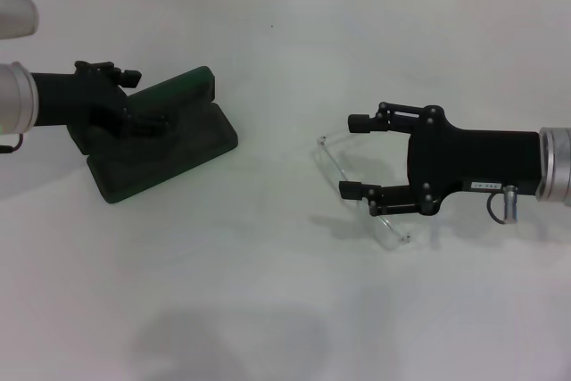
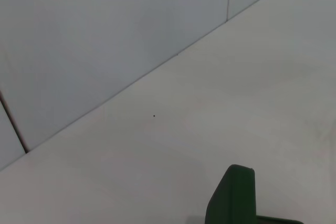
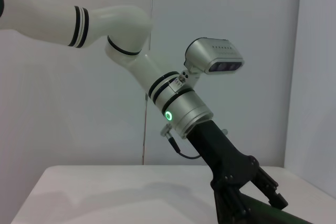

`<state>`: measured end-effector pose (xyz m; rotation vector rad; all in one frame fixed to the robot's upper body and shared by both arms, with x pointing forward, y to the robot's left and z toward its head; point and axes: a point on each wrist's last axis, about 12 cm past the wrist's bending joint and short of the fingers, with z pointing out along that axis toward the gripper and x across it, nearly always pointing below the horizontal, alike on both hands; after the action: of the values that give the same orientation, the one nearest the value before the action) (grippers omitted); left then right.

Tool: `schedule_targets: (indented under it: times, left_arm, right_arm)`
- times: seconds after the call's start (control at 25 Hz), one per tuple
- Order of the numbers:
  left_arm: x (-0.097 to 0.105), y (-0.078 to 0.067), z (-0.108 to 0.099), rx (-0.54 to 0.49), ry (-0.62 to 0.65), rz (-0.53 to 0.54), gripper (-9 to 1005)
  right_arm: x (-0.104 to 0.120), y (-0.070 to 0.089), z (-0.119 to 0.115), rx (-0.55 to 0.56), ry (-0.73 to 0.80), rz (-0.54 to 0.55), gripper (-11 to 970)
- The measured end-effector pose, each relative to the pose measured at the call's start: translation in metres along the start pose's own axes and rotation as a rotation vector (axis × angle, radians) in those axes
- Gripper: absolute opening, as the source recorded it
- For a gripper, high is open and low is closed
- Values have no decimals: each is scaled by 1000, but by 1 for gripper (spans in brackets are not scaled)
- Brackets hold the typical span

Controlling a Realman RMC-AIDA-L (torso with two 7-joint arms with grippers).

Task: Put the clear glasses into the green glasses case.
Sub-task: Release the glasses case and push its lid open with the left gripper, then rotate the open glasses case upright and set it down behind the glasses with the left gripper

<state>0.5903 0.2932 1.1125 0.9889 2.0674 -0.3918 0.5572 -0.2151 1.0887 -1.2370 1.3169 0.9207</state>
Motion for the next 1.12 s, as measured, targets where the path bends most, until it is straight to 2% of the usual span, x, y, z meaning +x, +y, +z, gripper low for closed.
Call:
schedule_targets:
  times: [0.48,0.92,1.12]
  left_arm:
    - [4,2,0,-8,47,21,816]
    - [-3,8,0,-52,29,29,359]
    - [-11,8,4,-58,22,63,200]
  right_arm:
    - [-1,1,3,-10,-4,-6,794]
    - [1,6,1,-21,-12,-13,793]
    - [1,11,-1,-38,-23,-18,793]
